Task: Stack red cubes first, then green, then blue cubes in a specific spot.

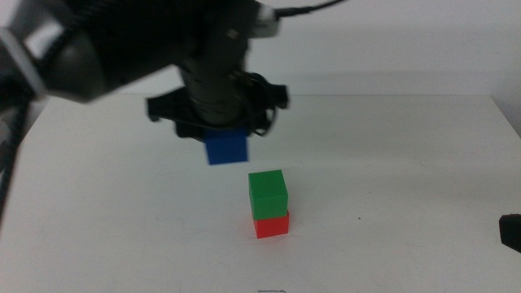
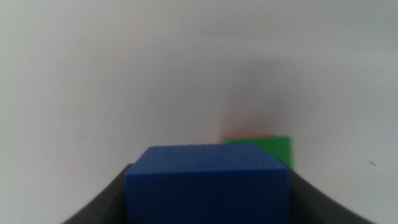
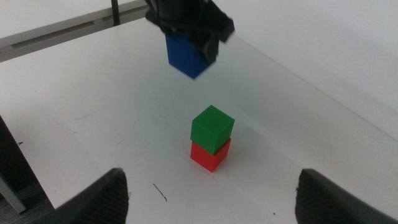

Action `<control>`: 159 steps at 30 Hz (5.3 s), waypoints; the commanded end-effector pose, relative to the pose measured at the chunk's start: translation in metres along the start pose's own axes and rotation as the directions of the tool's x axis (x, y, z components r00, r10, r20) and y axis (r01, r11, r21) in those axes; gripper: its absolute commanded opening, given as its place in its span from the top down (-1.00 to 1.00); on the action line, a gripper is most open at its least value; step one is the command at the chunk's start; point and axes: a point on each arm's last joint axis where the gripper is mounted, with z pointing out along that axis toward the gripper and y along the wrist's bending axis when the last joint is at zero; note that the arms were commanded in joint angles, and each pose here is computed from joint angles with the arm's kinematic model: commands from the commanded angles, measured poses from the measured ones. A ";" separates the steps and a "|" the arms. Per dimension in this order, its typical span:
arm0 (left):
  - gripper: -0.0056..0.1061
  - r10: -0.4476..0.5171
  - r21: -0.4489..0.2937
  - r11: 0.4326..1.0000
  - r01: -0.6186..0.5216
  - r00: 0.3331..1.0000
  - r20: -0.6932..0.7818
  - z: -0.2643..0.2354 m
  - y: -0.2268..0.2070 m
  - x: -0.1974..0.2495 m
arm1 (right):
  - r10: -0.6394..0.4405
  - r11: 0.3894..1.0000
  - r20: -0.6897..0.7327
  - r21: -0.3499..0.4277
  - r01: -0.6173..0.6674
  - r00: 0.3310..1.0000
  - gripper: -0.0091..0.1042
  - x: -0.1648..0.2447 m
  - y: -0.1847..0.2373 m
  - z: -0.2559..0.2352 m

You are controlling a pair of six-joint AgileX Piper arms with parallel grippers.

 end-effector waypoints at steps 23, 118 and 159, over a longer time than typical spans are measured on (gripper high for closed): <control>0.93 -0.026 0.086 0.996 0.025 1.000 0.005 0.028 -0.047 0.005 | -0.003 1.000 0.085 0.025 0.001 0.996 -0.72 -0.012 -0.003 -0.004; -0.73 0.186 0.048 0.959 -0.278 0.750 0.635 -0.203 0.195 0.044 | -0.010 0.999 0.082 0.033 0.008 0.997 -0.72 -0.011 -0.003 -0.003; -0.73 0.059 0.088 0.964 -0.253 0.522 0.851 0.008 0.234 0.244 | -0.027 0.746 0.239 0.652 -0.140 0.971 -0.72 0.164 -0.019 0.020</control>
